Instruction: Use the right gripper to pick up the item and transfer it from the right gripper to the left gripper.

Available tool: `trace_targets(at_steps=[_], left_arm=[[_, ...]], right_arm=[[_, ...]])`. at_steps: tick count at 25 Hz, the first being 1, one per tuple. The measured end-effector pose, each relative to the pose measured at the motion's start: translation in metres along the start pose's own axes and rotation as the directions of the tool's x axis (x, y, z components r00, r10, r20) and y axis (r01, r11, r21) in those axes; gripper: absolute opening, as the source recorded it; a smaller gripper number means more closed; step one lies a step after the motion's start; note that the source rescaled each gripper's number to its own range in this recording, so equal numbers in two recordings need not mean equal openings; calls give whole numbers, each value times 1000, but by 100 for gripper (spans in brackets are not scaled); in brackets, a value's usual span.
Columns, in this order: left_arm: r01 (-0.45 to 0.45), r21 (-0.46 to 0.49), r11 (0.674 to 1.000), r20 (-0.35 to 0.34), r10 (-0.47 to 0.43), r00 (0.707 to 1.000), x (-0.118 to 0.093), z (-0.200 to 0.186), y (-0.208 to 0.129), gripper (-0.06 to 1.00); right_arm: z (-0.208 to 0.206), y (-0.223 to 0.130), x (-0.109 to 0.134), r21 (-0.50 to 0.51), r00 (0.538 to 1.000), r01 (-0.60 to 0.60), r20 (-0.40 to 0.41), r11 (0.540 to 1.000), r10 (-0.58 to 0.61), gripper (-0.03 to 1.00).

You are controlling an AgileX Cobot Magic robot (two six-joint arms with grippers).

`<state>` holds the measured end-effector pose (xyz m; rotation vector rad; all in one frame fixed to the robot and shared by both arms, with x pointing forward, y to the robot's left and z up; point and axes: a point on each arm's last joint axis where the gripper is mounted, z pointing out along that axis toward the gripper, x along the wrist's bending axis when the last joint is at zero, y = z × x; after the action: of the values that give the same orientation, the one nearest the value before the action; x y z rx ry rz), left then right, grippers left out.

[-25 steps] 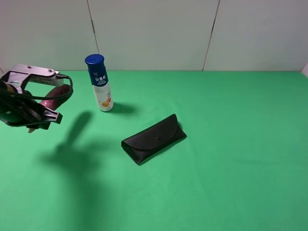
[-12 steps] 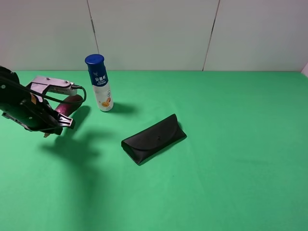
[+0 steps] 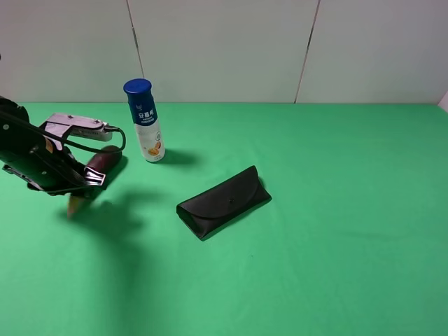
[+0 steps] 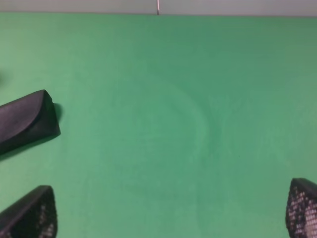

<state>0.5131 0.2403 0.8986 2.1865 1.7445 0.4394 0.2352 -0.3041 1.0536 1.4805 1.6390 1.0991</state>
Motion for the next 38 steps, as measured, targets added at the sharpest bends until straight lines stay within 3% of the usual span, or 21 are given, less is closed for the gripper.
trace_targets(at_steps=[1,3,6,16,23,32,38], left_arm=[[0,0,1000,0,0,1000,0,0,0,75],[0,0,1000,0,0,1000,0,0,0,90],[0,-1,1000,0,0,1000,0,0,0,97],[-2,1,1000,0,2,1000,0,0,0,100],[-15,72,997,-47,18,999,5,-18,-2,100],[27,25,999,-128,-23,991,17,-101,3,100],[56,-7,998,-180,-56,982,25,-170,-15,100]], right_arm=[[0,0,0,0,1000,0,0,1000,0,100],[0,0,0,0,1000,0,0,1000,0,100],[0,0,0,0,1000,0,0,1000,0,100],[0,0,0,0,1000,0,0,1000,0,100],[0,0,0,0,1000,0,0,1000,0,100],[0,0,0,0,1000,0,0,1000,0,100],[0,0,0,0,1000,0,0,1000,0,100]])
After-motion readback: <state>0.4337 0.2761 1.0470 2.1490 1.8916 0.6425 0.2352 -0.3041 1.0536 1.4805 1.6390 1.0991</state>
